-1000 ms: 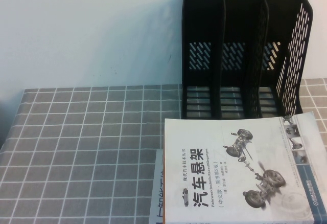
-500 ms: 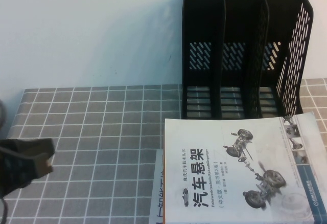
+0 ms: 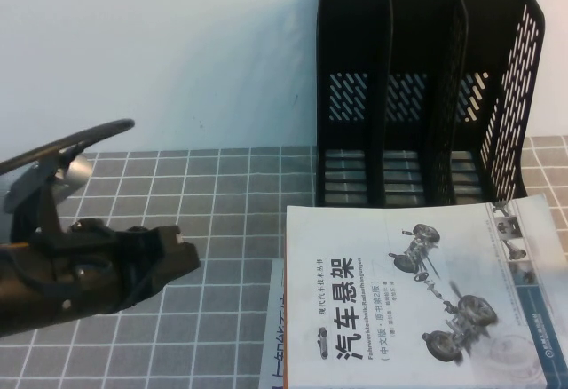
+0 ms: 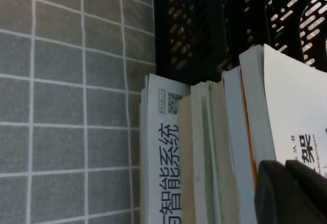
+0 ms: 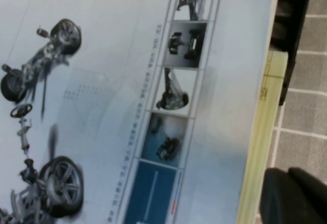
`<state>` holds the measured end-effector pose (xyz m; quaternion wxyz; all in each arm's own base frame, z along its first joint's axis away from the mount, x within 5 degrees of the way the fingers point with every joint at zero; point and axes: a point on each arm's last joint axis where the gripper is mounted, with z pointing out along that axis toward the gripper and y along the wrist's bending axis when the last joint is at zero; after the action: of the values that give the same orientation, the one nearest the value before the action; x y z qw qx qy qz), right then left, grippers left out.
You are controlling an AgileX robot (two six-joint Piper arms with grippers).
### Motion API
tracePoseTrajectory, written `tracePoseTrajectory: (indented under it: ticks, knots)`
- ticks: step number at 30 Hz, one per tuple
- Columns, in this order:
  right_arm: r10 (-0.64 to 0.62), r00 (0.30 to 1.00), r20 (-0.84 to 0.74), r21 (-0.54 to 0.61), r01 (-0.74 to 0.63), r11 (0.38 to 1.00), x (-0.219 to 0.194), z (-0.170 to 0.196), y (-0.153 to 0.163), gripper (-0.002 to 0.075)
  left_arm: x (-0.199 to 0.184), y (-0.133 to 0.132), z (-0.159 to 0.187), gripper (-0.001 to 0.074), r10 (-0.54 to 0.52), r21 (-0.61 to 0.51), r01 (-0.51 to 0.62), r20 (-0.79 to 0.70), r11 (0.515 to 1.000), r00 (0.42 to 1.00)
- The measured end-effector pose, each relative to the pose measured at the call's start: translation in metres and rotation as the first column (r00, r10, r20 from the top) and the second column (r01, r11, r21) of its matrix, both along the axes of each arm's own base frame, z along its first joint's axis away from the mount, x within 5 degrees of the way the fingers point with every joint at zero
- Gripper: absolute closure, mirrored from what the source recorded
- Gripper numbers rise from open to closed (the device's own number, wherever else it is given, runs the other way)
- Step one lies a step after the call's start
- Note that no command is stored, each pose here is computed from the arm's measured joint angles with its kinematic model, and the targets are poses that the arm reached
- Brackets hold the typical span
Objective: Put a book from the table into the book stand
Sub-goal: Push book with right arm
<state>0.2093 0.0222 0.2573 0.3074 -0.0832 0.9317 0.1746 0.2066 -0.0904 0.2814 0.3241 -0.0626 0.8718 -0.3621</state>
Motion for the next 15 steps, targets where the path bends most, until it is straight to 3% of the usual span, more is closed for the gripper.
tracePoseTrajectory:
  ticks: [12, 15]
  knots:
    - [0.045, 0.998, -0.035, 0.022, -0.044, 0.999, 0.011, -0.013, 0.013, 0.0729, 0.02, -0.006, -0.01, 0.0738, 0.054, -0.102, -0.055, -0.018, 0.993, 0.998]
    - [0.09, 0.996, -0.013, 0.018, -0.09, 0.996, 0.01, -0.012, 0.026, 0.0729, 0.021, -0.009, -0.008, 0.0699, 0.039, -0.145, -0.04, -0.007, 0.989, 0.999]
